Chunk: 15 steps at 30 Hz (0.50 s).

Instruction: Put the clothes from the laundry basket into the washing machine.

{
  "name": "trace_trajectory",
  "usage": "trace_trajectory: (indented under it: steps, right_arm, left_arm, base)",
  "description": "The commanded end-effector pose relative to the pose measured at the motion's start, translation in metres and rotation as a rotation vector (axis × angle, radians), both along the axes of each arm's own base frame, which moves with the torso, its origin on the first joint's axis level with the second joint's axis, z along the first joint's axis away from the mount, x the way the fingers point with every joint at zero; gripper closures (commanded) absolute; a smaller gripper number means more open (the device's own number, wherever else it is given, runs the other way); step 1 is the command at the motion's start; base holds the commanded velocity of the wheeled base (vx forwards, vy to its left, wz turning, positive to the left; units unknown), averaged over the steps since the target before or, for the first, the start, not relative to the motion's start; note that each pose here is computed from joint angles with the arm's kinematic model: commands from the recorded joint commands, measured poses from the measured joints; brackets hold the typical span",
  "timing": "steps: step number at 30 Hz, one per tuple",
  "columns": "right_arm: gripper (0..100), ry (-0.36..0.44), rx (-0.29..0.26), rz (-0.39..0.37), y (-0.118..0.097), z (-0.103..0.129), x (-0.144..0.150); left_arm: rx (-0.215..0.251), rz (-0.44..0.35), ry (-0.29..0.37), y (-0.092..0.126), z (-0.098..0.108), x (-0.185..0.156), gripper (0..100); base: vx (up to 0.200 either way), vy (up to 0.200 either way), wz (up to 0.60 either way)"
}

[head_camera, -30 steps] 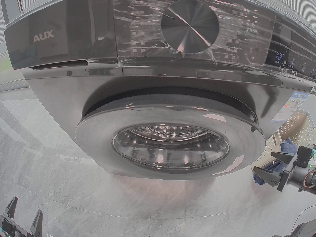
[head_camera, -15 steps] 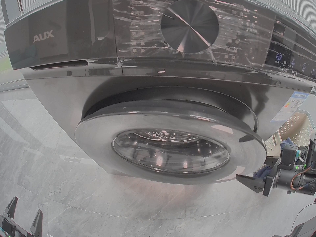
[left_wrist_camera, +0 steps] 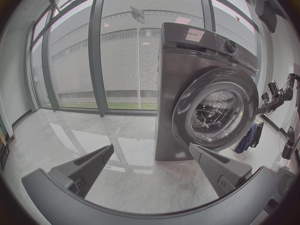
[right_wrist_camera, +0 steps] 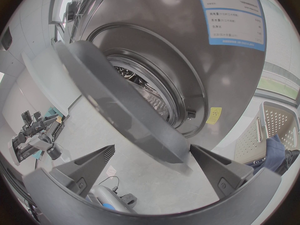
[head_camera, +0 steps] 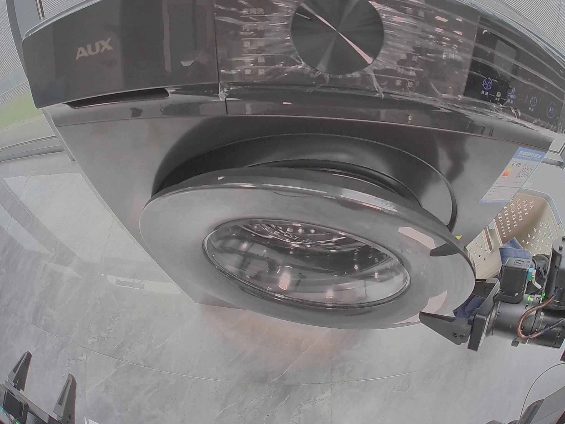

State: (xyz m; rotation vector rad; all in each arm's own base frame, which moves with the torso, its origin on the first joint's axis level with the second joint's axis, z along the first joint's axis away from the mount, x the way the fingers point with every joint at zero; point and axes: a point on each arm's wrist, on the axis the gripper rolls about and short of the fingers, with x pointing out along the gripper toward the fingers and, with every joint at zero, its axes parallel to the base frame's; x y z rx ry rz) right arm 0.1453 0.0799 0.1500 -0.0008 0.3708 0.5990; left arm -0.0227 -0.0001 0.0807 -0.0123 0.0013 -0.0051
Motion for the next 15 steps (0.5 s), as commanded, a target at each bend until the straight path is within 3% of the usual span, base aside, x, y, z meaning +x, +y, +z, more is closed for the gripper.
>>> trace_trajectory:
  steps: [1,5,10,15]
  right_arm:
    - [0,0.042,-0.022,0.064,0.002,-0.013,-0.015]
    - [0,0.027,-0.014,0.058,-0.004,-0.013,-0.023]
    - [0,0.025,-0.012,0.025,0.001,-0.007,-0.006]
    - [0,0.046,-0.027,0.055,0.012,-0.010,0.002]
  left_arm:
    - [0.002,0.000,0.006,0.000,-0.005,0.000,0]
    - [0.003,-0.001,0.006,0.000,-0.005,0.000,0]
    - [0.003,0.000,0.006,0.000,-0.005,0.000,0]
    - [0.003,0.000,0.006,0.000,-0.005,0.000,0]
  base:
    - [0.000,0.000,0.00]
    - [0.000,0.000,0.00]
    - [0.000,0.000,0.00]
    - [-0.200,0.000,0.00]
